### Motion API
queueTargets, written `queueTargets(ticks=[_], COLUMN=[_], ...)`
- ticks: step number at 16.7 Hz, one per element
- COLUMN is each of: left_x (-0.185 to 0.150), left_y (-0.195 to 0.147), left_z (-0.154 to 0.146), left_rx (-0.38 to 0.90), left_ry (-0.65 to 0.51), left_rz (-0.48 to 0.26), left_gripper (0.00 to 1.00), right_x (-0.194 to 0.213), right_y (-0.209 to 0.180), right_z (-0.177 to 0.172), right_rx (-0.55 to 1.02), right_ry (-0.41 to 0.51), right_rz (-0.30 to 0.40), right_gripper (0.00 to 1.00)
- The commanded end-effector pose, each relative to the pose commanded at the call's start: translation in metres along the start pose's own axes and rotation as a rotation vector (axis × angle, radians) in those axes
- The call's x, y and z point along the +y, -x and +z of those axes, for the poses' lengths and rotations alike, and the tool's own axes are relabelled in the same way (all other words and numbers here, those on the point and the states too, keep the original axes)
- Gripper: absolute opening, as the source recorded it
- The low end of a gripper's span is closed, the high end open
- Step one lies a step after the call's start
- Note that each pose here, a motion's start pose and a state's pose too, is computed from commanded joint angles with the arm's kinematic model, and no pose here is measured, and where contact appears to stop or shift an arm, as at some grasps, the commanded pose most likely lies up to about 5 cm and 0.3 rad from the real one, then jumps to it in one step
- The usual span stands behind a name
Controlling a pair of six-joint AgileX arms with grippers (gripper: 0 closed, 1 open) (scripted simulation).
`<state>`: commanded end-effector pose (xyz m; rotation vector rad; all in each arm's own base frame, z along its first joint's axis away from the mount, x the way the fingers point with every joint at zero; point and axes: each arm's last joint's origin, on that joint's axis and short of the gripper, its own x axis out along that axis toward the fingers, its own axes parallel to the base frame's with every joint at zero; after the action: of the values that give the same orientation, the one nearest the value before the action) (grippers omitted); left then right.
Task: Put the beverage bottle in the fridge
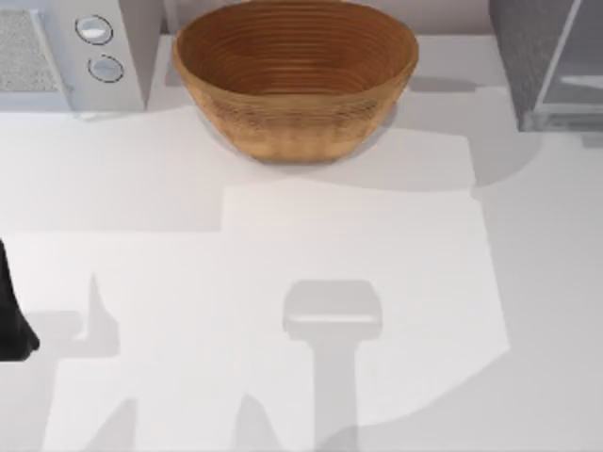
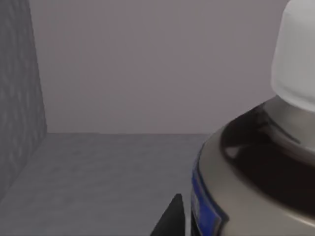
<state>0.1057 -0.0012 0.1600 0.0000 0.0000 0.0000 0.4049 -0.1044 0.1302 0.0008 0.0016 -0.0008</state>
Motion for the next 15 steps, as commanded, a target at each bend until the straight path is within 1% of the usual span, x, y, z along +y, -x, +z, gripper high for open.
queueTargets(ticks=[4, 15], left_x=[0.000, 0.000], left_y=[0.000, 0.000], left_z=[0.000, 0.000], left_rx=[0.000, 0.000], left_ry=[0.000, 0.000], left_rz=[0.000, 0.000], left_gripper=[1.00, 1.00], right_x=[0.002, -0.001], right_y=[-0.002, -0.051], right_z=[-0.001, -0.004], right_rx=[0.005, 0.012], right_ry=[-0.003, -0.006], right_rz=[0.006, 0.002], right_gripper=[0.01, 0.01])
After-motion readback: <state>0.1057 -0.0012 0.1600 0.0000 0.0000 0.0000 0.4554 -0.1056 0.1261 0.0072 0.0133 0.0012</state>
